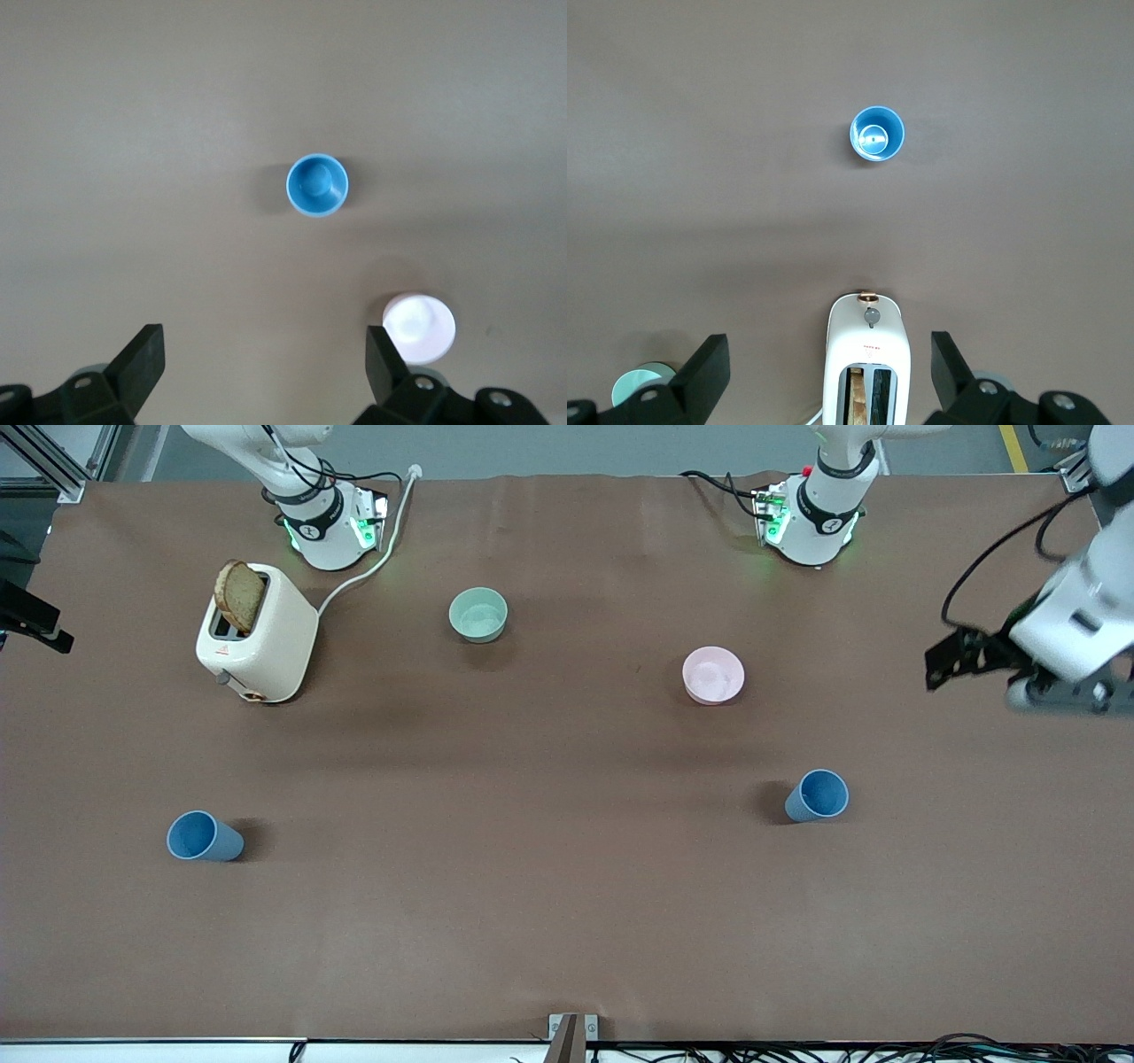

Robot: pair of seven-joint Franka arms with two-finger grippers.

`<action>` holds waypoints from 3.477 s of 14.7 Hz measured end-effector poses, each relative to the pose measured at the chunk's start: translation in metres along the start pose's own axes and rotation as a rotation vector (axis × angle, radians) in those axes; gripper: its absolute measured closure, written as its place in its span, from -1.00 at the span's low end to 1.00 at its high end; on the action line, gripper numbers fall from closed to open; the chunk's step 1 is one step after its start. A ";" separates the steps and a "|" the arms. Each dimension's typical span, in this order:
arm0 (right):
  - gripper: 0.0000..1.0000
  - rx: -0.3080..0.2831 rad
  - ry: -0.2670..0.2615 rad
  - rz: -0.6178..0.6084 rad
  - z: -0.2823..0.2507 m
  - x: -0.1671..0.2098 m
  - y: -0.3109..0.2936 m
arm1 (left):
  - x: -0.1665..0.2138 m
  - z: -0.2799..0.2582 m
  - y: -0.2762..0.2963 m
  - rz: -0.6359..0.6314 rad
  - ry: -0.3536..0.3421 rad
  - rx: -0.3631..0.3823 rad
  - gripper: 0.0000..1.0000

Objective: Stack blue cups with both arms
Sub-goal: 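Reach the left gripper down to the blue cup on its side, then grasp the blue cup with the left gripper while the right gripper reaches the other cup, then carry the cup to mid-table with the left gripper while the right gripper grasps its cup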

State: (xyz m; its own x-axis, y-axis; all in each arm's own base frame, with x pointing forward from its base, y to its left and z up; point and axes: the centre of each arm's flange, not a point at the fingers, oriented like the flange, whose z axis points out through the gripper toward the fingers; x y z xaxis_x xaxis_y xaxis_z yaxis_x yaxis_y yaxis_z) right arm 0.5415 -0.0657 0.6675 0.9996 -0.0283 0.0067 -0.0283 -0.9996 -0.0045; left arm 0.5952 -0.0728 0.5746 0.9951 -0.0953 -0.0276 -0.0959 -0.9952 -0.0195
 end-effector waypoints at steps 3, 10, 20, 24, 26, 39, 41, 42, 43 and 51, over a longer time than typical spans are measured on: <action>-1.00 -0.005 0.033 0.012 0.008 0.011 0.007 | 0.046 0.094 0.000 0.001 0.006 -0.013 -1.00; -1.00 0.079 0.002 0.072 0.166 0.093 0.086 | 0.058 0.251 -0.009 -0.014 -0.104 -0.030 -1.00; -0.90 0.102 -0.003 0.035 0.354 0.140 0.124 | 0.052 0.332 -0.003 -0.011 -0.105 -0.042 -0.02; -0.61 0.139 -0.027 0.054 0.389 0.139 0.122 | 0.056 0.322 0.002 -0.030 -0.084 -0.070 0.81; -0.50 0.162 -0.019 0.064 0.400 0.140 0.120 | 0.064 0.299 0.017 -0.060 -0.044 -0.096 0.91; 0.90 0.192 -0.001 0.055 0.371 0.144 0.112 | 0.024 0.262 0.343 -0.441 -0.065 -0.182 0.91; 0.90 0.202 0.022 0.046 0.325 0.142 0.109 | 0.022 0.280 0.364 -0.459 -0.072 -0.189 0.91; 0.90 0.197 0.023 0.049 0.299 0.139 0.107 | 0.021 0.287 0.372 -0.463 -0.068 -0.198 0.91; 0.90 0.184 0.018 0.061 0.273 0.134 0.102 | 0.020 0.293 0.378 -0.468 -0.064 -0.207 0.91; 0.90 0.087 0.004 0.167 0.130 0.096 -0.084 | 0.019 0.294 0.401 -0.466 -0.030 -0.231 0.05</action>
State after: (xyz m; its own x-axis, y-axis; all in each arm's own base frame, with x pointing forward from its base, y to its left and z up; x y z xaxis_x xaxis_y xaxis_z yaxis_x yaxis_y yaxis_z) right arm 0.6412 0.0163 0.5389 0.9809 -0.1944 0.0025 -0.1934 -0.9767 -0.0927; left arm 0.5680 -0.4668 0.2723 0.9291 0.3568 -0.0973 0.3691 -0.9109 0.1846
